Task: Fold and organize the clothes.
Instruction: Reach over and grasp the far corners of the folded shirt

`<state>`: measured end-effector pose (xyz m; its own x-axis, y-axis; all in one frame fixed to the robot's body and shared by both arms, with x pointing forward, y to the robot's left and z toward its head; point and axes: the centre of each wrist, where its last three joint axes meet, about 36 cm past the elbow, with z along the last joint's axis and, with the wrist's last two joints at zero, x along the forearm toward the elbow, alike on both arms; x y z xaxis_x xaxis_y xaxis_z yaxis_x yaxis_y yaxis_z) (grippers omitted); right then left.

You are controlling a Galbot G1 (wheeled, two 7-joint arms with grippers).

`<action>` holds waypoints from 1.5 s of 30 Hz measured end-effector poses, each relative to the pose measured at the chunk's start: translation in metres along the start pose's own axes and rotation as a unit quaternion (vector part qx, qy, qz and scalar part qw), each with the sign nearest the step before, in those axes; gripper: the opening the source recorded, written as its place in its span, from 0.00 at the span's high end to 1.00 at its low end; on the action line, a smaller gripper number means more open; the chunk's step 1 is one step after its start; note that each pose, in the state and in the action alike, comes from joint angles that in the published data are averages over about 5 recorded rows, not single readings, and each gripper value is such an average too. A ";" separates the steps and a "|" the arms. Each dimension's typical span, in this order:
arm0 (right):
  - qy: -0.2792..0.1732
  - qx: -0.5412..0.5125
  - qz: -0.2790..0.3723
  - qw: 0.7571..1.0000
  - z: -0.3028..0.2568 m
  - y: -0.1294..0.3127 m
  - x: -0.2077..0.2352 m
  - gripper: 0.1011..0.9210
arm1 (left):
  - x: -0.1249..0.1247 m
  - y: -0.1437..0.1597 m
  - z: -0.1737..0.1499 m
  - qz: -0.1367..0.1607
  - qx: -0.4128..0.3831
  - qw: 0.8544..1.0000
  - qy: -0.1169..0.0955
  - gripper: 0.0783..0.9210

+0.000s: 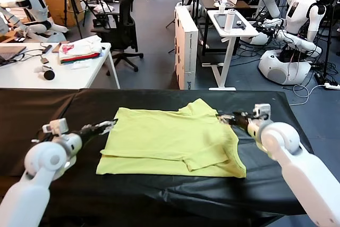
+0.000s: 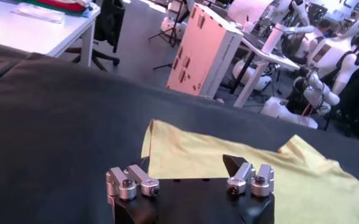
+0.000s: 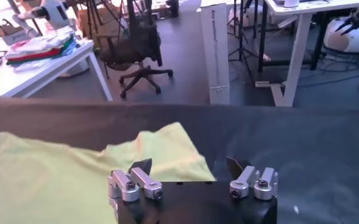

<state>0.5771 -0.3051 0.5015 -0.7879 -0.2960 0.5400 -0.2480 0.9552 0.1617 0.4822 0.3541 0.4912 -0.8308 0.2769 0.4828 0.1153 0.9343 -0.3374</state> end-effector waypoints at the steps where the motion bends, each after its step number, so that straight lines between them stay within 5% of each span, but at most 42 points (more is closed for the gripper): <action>1: 0.004 0.000 0.001 1.000 -0.001 -0.002 -0.005 0.02 | -0.006 0.001 -0.003 0.001 -0.005 1.000 0.001 0.02; 8: 0.031 0.000 0.002 1.000 -0.006 -0.011 -0.027 0.02 | -0.048 0.016 -0.013 0.006 -0.036 0.999 0.018 0.02; 21: 0.045 -0.001 0.021 0.999 -0.003 -0.017 -0.054 0.02 | -0.100 0.040 -0.019 0.019 -0.026 0.999 0.013 0.02; 37: 0.050 0.015 0.022 0.998 0.007 -0.001 -0.073 0.03 | -0.120 0.045 -0.009 -0.002 -0.031 0.999 0.013 0.02; 45: 0.053 0.023 0.023 0.998 0.013 0.003 -0.075 0.23 | -0.120 0.046 -0.006 -0.003 -0.030 0.999 0.014 0.04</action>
<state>0.6284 -0.2806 0.4507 -0.7355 -0.2469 0.6310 -0.2401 0.9658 0.0981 0.5909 0.3653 0.4227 -0.8162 0.2765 0.5073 0.1437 0.9476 -0.2853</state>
